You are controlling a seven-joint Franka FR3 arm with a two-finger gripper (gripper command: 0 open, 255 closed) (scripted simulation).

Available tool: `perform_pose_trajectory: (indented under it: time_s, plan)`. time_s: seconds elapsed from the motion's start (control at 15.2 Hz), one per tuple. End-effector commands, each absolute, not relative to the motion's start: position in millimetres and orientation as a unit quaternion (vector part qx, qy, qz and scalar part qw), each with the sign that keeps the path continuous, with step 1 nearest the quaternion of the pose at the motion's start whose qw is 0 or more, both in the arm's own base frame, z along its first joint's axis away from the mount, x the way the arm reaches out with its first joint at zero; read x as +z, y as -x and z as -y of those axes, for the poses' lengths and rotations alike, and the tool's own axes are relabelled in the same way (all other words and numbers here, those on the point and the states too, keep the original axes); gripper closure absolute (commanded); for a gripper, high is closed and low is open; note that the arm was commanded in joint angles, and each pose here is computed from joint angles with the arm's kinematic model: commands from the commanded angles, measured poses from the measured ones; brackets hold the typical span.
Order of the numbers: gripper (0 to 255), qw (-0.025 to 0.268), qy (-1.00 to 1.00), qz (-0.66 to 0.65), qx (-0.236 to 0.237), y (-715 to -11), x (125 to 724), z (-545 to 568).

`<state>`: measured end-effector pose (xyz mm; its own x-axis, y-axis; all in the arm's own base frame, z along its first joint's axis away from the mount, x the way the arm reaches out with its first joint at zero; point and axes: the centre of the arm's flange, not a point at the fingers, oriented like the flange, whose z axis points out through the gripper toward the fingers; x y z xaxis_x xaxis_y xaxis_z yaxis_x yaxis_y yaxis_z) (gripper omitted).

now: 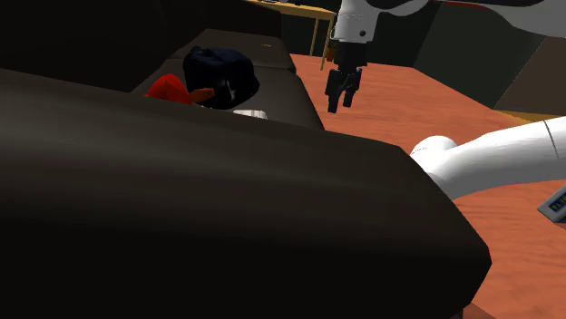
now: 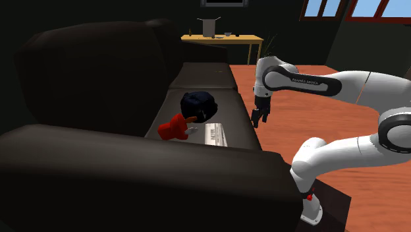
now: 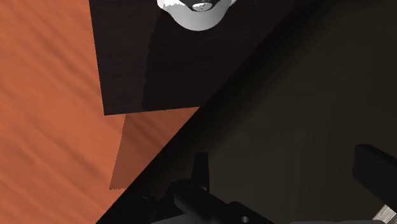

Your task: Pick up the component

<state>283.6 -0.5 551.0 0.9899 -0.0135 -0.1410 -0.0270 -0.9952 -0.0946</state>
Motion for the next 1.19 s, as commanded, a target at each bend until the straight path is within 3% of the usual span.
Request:
perform_pose_trajectory:
  time_s: [0.0,1.12]
  plan:
    - [0,0.048,0.996,-0.010,0.070,-284,551,1]
    - [0,0.001,0.974,0.215,0.077,-470,550,-144]
